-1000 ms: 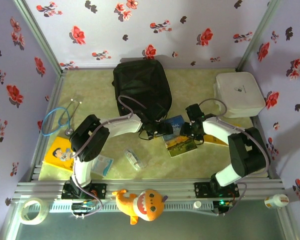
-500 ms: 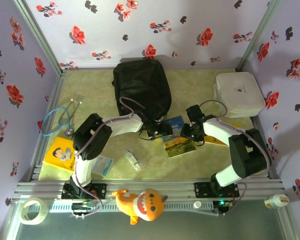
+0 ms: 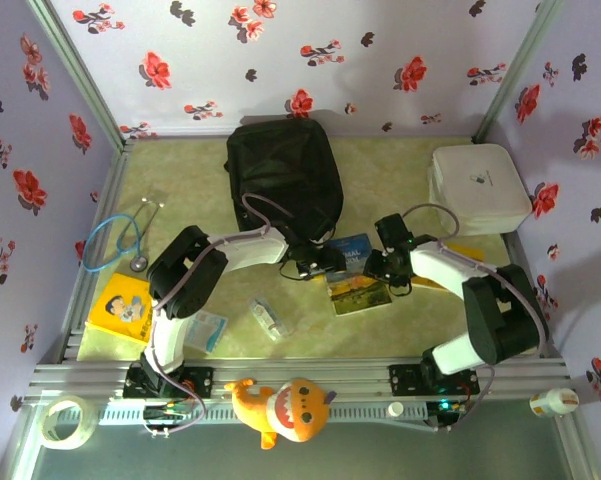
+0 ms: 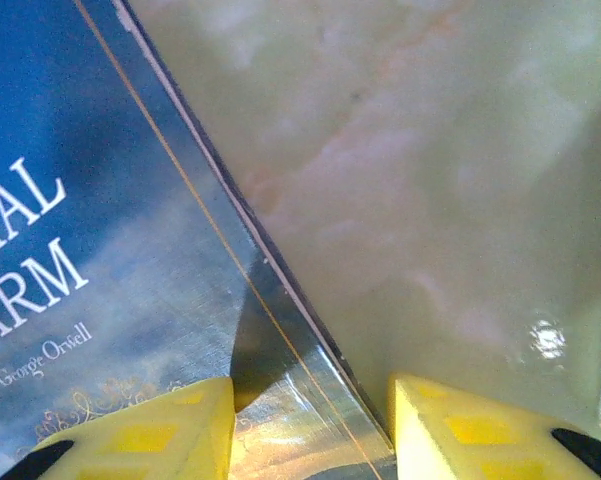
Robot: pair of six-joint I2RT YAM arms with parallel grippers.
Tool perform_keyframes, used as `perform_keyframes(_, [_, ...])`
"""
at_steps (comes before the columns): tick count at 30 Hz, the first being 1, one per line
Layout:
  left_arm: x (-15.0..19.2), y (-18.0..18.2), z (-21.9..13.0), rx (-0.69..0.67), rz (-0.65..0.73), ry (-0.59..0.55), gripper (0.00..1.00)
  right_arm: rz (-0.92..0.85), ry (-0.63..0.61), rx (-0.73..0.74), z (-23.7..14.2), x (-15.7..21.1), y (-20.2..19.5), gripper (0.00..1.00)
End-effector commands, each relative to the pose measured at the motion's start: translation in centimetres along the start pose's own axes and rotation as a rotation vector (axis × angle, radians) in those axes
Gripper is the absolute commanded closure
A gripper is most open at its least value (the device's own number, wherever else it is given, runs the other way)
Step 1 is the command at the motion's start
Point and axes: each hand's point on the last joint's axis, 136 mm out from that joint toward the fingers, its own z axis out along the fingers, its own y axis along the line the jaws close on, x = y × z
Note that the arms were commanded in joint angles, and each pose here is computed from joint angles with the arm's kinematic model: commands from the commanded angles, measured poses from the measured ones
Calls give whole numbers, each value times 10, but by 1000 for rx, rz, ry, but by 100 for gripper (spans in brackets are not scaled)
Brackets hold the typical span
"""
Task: Pack books, pencil case, and school supplies into a backpack
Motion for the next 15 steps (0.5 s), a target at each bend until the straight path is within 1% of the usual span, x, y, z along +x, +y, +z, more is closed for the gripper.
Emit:
perform_keyframes(1, [-2, -65, -29, 192, 146, -64, 48, 70, 44, 36, -1, 23, -17, 58])
perform_keyframes(3, [2, -75, -31, 229, 179, -70, 51, 103, 41, 27, -3, 29, -20, 58])
perform_keyframes(7, [5, -81, -27, 260, 196, -51, 56, 151, 22, 3, -5, 35, -24, 58])
perform_keyframes(15, [7, -90, -22, 289, 227, -16, 63, 161, 17, 1, -3, 34, -24, 58])
